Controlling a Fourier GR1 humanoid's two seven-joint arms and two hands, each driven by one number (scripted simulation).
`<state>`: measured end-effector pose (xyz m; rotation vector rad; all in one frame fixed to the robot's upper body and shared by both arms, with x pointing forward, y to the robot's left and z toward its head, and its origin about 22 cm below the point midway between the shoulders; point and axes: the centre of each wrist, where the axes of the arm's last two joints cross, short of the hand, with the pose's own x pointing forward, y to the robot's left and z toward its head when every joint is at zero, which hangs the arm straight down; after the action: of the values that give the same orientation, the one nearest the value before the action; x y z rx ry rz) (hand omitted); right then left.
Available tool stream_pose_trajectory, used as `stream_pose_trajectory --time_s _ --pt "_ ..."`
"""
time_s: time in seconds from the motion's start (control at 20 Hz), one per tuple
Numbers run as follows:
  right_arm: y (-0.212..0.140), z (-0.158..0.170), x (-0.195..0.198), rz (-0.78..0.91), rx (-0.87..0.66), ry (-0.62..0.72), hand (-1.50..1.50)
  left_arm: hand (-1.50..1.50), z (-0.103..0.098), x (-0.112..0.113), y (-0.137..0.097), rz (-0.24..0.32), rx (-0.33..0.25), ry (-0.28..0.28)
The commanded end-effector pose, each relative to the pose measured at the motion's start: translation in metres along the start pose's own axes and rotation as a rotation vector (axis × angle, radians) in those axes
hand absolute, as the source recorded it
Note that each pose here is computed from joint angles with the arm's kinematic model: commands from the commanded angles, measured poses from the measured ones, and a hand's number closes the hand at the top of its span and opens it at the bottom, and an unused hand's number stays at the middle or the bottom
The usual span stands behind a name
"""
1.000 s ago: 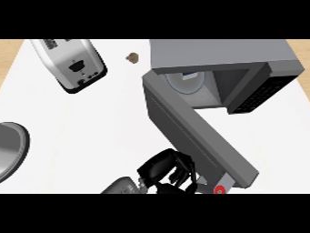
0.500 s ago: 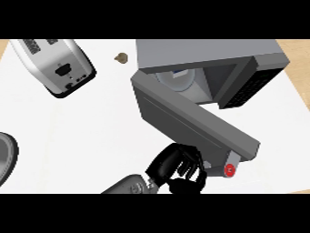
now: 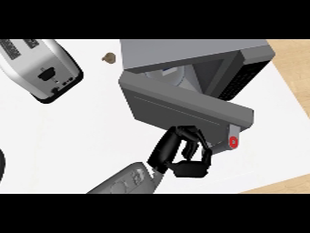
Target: Pick up the milk, place it into the microwave and close the microwave
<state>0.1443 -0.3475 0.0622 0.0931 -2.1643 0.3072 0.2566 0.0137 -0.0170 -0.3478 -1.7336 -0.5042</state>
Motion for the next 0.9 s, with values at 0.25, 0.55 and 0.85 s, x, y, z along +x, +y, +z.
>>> stream_pose_trajectory --time_s 0.25,0.55,0.85 --pt "-0.007 -0.019 0.01 -0.012 0.056 -0.014 -1.5 1.5 -0.041 0.019 0.021 0.079 0.118 -0.028" --pt "-0.013 -0.025 0.02 0.009 0.077 0.008 -1.5 1.5 -0.065 0.025 0.038 0.077 0.176 -0.025" --pt "-0.023 -0.038 0.023 -0.002 0.082 -0.021 -1.5 1.5 -0.083 0.038 0.048 0.14 0.22 -0.079"
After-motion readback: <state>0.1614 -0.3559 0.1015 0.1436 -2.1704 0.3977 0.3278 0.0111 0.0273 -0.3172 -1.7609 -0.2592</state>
